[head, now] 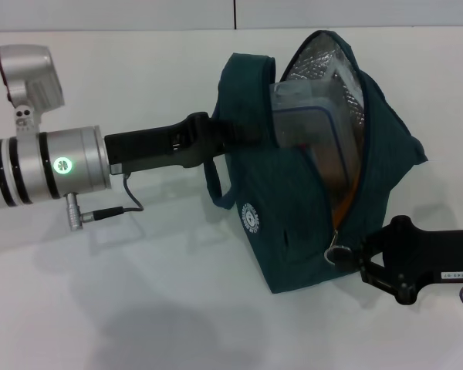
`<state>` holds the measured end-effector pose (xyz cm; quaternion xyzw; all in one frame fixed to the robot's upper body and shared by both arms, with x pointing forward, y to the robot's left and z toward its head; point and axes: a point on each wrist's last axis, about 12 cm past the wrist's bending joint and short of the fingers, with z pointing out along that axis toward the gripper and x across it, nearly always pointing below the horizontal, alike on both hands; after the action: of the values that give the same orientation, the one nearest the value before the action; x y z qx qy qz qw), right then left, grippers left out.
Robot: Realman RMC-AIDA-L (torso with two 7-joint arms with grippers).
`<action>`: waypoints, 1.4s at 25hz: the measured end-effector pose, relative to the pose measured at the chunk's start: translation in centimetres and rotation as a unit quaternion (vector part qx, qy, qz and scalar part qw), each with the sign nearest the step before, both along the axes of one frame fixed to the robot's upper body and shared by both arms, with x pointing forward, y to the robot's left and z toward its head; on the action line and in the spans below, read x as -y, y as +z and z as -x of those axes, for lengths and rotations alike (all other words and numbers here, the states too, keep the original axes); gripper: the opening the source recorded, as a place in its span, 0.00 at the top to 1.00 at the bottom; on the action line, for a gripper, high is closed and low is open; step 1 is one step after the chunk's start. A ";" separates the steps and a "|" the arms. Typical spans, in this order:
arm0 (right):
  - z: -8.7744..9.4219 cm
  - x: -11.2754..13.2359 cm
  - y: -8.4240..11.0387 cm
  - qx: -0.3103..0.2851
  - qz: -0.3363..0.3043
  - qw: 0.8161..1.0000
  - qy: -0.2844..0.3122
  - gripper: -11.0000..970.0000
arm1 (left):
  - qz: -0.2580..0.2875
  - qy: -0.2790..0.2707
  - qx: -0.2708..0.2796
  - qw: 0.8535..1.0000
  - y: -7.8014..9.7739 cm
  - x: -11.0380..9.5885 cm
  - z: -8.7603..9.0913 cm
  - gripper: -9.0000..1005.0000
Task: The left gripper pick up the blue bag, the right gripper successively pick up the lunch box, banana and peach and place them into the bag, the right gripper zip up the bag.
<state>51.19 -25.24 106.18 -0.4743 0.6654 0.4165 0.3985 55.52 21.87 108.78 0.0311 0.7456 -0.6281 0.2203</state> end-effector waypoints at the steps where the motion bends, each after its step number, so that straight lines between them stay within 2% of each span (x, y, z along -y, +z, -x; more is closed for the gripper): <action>1: 0.0 0.0 0.1 0.001 -0.001 1.000 0.001 0.98 | 0.002 0.002 0.007 1.000 0.0 -0.1 0.1 0.93; 5: 0.3 0.5 0.5 0.007 -0.007 1.000 0.007 0.98 | 0.018 0.017 0.038 0.999 -0.2 -0.5 0.6 0.89; 8: 0.5 0.9 0.9 0.016 -0.015 1.000 0.003 0.98 | 0.009 0.022 0.080 0.997 -0.4 -0.8 0.8 0.86; 16: 0.3 1.1 1.8 0.032 -0.046 0.998 -0.011 0.98 | 0.007 0.036 0.128 0.991 -0.7 -1.5 1.6 0.66; 22: -0.3 0.9 3.3 0.057 -0.083 0.995 -0.020 0.98 | 0.042 0.085 0.173 0.980 -0.6 -3.1 2.7 0.41; 27: -1.0 0.7 4.9 0.086 -0.114 0.989 -0.023 0.98 | 0.046 0.098 0.183 0.977 -0.7 -3.7 3.2 0.21; 33: -2.2 0.3 6.7 0.120 -0.143 0.982 -0.036 0.98 | 0.037 0.105 0.197 0.974 -1.2 -4.1 3.9 0.13; 35: -2.9 0.0 7.3 0.130 -0.148 0.980 -0.039 0.98 | 0.037 0.105 0.200 0.973 -1.3 -4.3 4.2 0.13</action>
<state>54.13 -25.24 113.47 -0.4336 0.5570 0.4295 0.5632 51.28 26.16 107.47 0.0691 0.6621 -0.6094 0.4306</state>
